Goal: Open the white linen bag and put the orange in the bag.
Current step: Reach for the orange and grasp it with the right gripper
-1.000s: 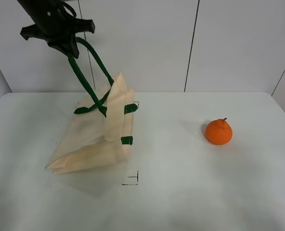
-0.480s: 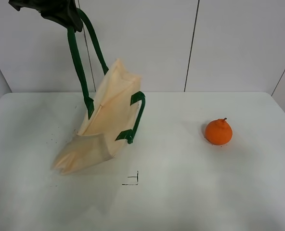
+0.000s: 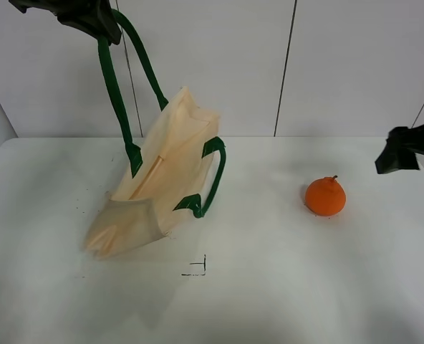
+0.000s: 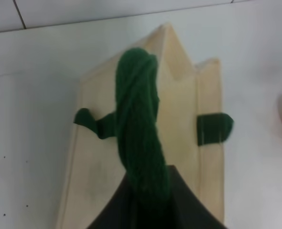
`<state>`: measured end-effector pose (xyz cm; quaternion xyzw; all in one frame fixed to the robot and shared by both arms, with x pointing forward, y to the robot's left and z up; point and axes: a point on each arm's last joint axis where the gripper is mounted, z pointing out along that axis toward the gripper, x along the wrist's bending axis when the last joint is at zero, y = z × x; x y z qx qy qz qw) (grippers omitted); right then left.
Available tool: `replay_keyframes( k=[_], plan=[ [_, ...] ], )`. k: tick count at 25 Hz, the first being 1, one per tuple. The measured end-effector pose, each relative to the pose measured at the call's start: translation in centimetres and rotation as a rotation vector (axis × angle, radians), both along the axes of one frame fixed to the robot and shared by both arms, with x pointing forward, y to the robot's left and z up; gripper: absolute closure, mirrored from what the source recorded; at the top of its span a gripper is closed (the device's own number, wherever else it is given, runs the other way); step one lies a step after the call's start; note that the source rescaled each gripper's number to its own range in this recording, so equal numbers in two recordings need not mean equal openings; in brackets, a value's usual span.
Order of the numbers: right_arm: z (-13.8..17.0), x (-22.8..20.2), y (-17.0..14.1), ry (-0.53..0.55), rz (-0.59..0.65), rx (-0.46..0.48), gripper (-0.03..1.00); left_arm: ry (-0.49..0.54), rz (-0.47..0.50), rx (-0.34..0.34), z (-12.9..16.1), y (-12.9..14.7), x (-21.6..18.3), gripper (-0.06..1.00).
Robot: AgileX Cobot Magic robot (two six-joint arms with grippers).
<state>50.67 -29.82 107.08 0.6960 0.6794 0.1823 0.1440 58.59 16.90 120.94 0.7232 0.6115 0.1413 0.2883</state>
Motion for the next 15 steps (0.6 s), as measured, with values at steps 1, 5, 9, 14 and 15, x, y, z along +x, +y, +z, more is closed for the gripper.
replay_keyframes(
  k=[1,5,9,14,15],
  plan=[
    [-0.7,1.9,0.0,0.027,0.0,0.004,-0.01,0.0,0.0,0.0,0.0,0.0,0.0,0.94],
    [-3.4,7.5,1.3,0.1,0.061,0.006,-0.01,-0.001,-0.004,0.003,0.0,0.0,0.0,0.94],
    [-6.7,10.8,3.4,0.176,0.11,0.0,-0.01,-0.003,-0.008,0.006,0.0,0.0,0.0,0.94],
    [-11.1,12.5,3.2,0.25,0.089,-0.024,-0.01,-0.003,-0.009,0.006,0.0,0.0,0.0,0.94],
    [-12.0,12.8,3.2,0.257,0.088,-0.031,-0.01,-0.003,-0.009,0.007,0.0,0.0,0.0,0.94]
  ],
)
